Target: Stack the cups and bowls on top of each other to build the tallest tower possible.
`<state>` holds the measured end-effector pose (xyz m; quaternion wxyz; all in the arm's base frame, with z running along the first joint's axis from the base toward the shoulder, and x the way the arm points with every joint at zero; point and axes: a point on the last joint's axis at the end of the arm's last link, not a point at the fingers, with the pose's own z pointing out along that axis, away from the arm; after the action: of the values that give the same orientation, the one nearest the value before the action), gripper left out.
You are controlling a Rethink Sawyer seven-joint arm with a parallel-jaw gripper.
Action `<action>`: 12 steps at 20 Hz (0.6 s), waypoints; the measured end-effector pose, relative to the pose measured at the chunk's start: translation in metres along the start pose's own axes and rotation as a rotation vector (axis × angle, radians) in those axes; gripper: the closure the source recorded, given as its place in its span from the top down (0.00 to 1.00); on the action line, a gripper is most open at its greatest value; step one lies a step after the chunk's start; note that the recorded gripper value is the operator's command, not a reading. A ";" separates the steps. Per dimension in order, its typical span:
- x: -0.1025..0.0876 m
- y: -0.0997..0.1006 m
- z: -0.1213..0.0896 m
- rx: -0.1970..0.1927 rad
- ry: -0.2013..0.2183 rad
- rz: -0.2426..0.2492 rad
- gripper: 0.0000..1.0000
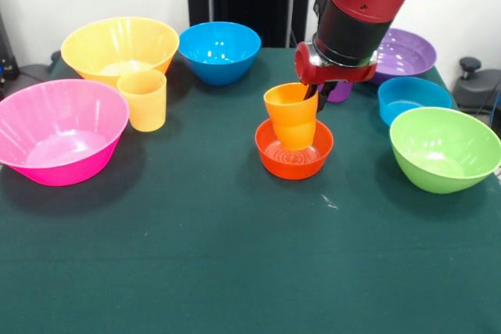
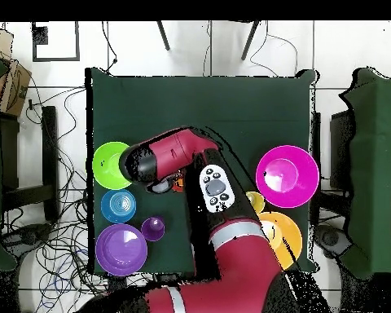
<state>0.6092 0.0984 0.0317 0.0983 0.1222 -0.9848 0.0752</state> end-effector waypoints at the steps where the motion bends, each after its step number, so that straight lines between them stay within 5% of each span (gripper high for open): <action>1: 0.001 0.000 0.000 0.001 0.001 -0.001 0.00; 12: 0.013 0.007 0.002 0.001 0.022 -0.017 0.00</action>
<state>0.5944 0.1021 0.0316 0.1098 0.1295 -0.9825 0.0761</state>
